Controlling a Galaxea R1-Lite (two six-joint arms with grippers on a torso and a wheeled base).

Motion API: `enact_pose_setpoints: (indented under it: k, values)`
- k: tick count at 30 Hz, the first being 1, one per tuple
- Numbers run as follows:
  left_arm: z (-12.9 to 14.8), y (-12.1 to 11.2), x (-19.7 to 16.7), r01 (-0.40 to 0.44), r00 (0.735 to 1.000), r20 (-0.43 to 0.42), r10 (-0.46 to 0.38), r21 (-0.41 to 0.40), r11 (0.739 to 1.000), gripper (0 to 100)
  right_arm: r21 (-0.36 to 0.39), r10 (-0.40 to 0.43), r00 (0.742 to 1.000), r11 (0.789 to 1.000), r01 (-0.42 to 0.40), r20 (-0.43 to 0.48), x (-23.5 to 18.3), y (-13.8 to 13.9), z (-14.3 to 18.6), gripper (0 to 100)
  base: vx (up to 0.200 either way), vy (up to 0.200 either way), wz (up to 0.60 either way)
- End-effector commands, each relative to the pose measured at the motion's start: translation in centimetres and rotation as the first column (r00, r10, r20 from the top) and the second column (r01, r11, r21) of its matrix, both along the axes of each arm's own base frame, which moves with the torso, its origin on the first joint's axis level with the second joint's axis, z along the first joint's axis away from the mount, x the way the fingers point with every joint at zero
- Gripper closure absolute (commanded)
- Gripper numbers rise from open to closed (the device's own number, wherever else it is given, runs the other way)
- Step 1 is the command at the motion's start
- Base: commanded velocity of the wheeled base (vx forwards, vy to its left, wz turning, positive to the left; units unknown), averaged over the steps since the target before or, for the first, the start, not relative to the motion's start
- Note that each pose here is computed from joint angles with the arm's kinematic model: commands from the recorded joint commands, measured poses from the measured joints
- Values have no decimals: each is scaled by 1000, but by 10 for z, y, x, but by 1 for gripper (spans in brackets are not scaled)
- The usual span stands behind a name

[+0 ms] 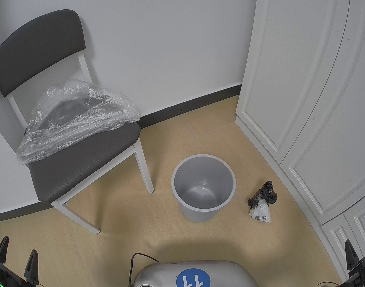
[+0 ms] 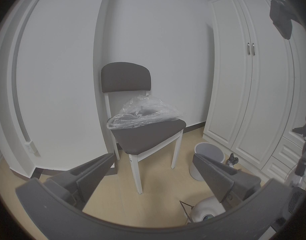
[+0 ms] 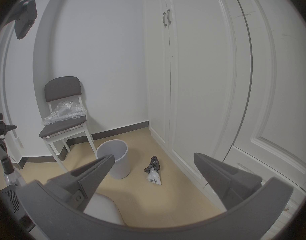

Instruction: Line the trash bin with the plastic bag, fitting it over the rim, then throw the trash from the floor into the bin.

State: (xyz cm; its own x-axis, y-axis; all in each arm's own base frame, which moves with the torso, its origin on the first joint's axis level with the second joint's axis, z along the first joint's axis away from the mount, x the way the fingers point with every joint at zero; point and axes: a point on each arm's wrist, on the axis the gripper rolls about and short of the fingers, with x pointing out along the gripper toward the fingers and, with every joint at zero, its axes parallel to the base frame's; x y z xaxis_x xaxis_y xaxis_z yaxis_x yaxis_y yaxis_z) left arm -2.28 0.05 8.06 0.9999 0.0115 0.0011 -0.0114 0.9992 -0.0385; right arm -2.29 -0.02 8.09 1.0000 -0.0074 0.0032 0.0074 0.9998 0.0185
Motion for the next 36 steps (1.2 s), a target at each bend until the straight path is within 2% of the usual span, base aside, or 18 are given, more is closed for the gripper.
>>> enact_pose_setpoints:
  k: [1,7,15,20,22,25,29,31,34,36]
  values:
    - [-5,0,0,-1,1000,0,1,-1,1000,0,0,0,1000,1000,0,-2,0,0,-5,0,0,0,0]
    - [-5,0,0,-2,1000,0,2,-1,1000,0,-20,1,1000,1000,-1,-5,0,0,-5,0,0,0,0]
    - [-5,0,0,10,1000,-3,-10,48,999,0,-42,4,1000,999,-4,-3,0,0,-5,0,0,0,0]
    - [-5,0,0,7,1000,-1,-7,22,1000,0,14,3,1000,1000,-3,0,0,0,-5,0,0,0,0]
    - [-4,0,0,1,1000,2,-1,-17,1000,0,14,1,1000,1000,-1,0,0,0,-5,0,0,0,0]
    - [-4,0,0,-2,1000,4,2,-17,1000,0,12,1,1000,1000,-1,0,0,0,-5,0,0,0,0]
    - [-5,0,0,14,1000,0,-14,68,998,0,-58,6,1000,998,-6,-1,0,0,-5,0,0,0,0]
    - [-5,-1,0,40,999,1,-41,80,996,0,-58,6,1000,998,-6,-1,0,0,-5,0,0,0,0]
    - [-5,-1,0,42,999,1,-42,69,997,0,-55,6,1000,998,-6,3,0,0,-5,0,0,0,0]
    - [-5,-1,0,33,999,-1,-33,26,999,0,-32,6,1000,999,-5,12,0,0,-4,0,0,0,0]
